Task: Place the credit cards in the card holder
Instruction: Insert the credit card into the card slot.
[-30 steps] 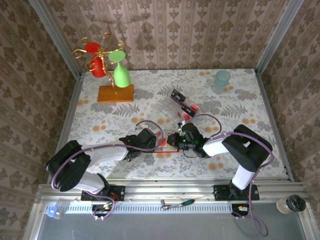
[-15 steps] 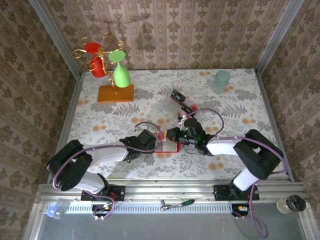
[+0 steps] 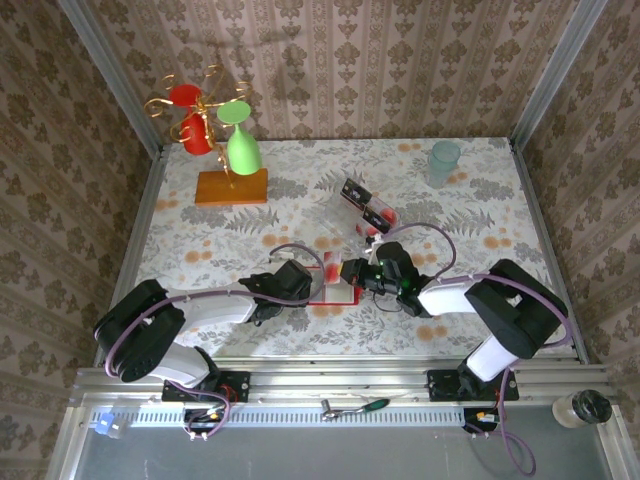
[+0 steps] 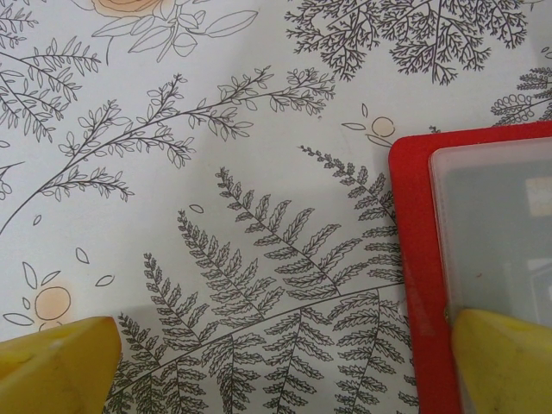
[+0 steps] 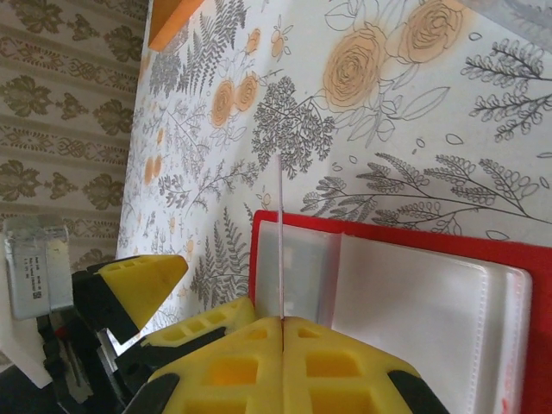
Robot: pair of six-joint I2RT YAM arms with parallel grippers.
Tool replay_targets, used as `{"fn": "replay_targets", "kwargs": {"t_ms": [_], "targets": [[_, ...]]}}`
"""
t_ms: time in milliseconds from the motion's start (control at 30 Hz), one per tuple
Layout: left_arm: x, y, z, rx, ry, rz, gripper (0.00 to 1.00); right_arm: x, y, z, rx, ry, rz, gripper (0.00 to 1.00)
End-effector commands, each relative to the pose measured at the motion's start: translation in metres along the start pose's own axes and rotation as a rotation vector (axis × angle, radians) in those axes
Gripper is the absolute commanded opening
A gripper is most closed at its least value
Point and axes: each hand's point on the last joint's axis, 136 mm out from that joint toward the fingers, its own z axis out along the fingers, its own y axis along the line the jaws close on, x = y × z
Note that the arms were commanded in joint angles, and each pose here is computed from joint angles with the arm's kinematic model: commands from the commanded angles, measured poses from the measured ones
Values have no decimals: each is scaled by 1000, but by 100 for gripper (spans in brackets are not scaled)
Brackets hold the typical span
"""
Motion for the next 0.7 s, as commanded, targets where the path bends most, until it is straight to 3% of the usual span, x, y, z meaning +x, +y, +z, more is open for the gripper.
{"fn": "replay_targets", "kwargs": {"t_ms": [0,667], "targets": [[17,11,2,-44,46,32,100,-8,2,1,-24,-58,5,0],[16,11,2,-44,43,29,100,2,-16,5,11,-73,15,0]]}}
